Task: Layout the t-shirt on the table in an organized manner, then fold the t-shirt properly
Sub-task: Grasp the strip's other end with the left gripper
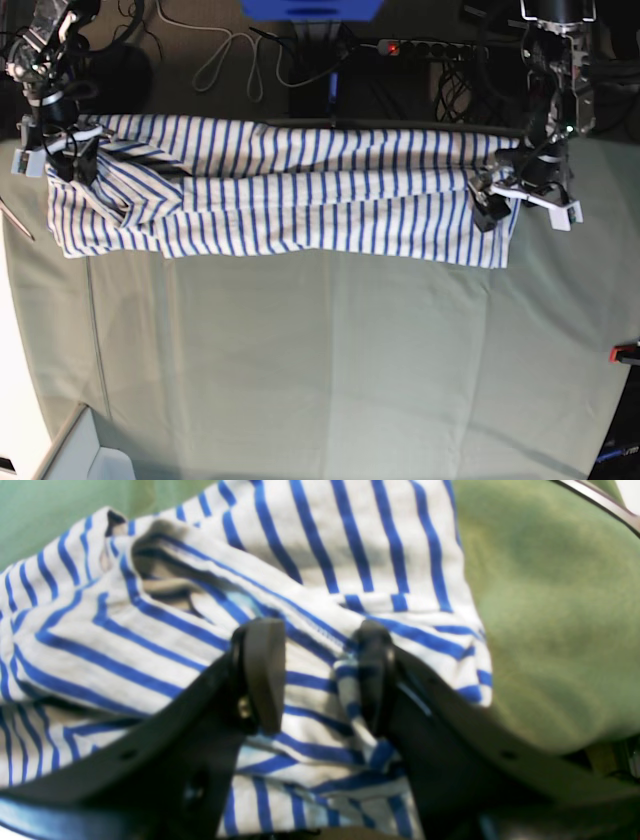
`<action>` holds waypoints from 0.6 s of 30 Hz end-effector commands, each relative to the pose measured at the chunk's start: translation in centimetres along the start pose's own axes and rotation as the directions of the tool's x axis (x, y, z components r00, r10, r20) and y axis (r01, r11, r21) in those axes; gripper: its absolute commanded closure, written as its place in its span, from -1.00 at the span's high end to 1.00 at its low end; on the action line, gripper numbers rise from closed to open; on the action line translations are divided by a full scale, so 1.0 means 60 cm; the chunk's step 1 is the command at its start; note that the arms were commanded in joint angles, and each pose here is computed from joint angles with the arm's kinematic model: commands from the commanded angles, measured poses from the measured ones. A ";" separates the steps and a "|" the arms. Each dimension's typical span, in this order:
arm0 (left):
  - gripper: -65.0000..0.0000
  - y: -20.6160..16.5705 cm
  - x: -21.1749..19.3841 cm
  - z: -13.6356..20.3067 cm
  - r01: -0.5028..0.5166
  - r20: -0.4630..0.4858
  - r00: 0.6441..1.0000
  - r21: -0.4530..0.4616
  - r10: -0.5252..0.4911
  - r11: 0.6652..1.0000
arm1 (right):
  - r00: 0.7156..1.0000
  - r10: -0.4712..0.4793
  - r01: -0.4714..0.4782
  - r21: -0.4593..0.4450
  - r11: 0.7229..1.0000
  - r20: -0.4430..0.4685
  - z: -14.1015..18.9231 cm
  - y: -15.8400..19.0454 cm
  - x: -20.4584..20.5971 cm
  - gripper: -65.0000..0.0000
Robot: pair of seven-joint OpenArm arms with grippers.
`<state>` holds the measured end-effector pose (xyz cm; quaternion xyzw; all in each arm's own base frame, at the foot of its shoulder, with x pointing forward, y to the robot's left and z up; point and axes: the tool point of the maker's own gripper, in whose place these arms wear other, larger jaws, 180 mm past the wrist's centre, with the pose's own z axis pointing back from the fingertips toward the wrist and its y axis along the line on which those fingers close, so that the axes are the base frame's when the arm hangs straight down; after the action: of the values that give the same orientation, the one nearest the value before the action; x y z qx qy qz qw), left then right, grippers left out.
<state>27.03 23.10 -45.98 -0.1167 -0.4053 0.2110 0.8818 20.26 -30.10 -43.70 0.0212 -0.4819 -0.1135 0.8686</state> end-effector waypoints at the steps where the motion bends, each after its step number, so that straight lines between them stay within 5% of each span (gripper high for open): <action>1: 0.67 -0.004 -0.012 0.001 -0.006 -0.036 0.999 -0.008 0.006 1.000 | 0.999 0.014 -0.014 -0.002 1.000 0.051 0.002 -0.007 0.028 -0.22; 6: -0.19 -0.002 -0.010 0.001 -0.013 -0.033 0.999 -0.007 0.012 1.000 | 0.999 0.014 -0.014 -0.002 1.000 0.051 0.002 -0.007 0.028 -0.22; 12: -0.92 -0.006 -0.002 0.002 -0.013 -0.020 1.000 -0.012 0.013 1.000 | 0.998 0.013 -0.013 0.000 1.000 0.061 -0.002 -0.005 0.035 -0.22; 18: -1.00 0.026 0.054 0.005 -0.056 0.064 0.997 0.029 0.054 0.998 | 0.995 0.030 -0.030 0.002 1.000 0.100 -0.016 -0.007 0.068 -0.22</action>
<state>27.30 24.77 -45.62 -0.1187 -0.3998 0.2457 0.8750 22.18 -30.36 -42.67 0.0214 -0.4987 -0.1084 0.8597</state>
